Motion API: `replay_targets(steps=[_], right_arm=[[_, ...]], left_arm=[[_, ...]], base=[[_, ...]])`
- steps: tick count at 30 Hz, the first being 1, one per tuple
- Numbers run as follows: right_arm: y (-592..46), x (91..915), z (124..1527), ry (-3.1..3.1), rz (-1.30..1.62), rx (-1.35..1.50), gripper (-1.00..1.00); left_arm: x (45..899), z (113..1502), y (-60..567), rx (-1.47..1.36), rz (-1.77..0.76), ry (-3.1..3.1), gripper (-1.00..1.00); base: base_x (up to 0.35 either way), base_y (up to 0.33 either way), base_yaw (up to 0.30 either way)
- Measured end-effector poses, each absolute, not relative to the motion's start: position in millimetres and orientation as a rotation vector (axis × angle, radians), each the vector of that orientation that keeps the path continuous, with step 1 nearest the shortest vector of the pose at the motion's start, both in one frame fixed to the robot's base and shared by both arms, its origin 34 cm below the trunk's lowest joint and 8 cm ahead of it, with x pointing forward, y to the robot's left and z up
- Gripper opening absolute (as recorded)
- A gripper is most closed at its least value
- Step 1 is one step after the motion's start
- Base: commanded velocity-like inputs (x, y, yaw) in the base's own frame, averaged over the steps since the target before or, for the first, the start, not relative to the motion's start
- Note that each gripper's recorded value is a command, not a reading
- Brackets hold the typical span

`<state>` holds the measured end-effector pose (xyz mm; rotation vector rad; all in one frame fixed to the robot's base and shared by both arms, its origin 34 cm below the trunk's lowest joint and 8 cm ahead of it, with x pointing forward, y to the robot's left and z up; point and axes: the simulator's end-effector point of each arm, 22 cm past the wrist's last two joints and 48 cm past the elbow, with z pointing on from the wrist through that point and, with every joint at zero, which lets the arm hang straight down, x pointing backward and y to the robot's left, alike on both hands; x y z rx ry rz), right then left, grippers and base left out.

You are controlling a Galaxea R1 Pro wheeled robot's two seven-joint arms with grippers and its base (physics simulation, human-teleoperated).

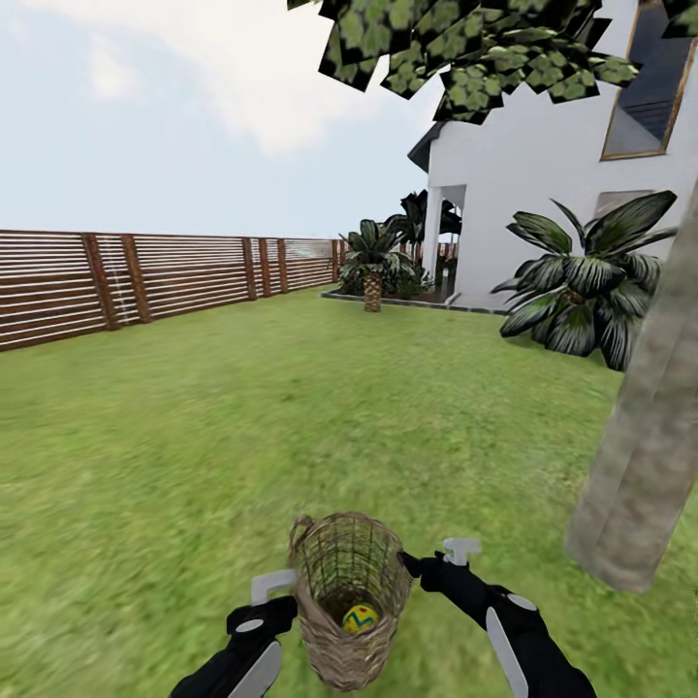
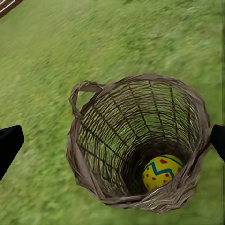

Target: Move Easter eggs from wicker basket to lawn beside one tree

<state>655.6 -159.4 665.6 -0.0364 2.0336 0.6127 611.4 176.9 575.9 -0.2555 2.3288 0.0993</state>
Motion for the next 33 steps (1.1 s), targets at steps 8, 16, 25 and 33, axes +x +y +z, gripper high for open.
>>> replay_targets(steps=[8, 16, 25, 33], right_arm=[[-159.3, 655.6, 665.5, 2.034, 0.613, -0.036, 1.00], [-159.4, 655.7, 665.3, 2.034, 0.612, -0.035, 1.00], [-159.7, 656.0, 666.3, 2.032, 0.612, -0.037, 1.00], [-159.7, 656.4, 669.1, 2.026, 0.611, -0.039, 1.00]], left_arm=[[611.5, 575.9, 177.1, -0.256, 0.100, 2.328, 1.00], [611.4, 575.6, 176.7, -0.255, 0.099, 2.330, 1.00], [611.5, 575.9, 176.6, -0.257, 0.097, 2.330, 1.00], [612.2, 578.1, 176.3, -0.257, 0.094, 2.326, 1.00]], base=[[0.338, 0.087, -0.285], [0.299, 0.015, -0.288], [0.051, 0.001, -0.289], [0.003, 0.014, -0.282]])
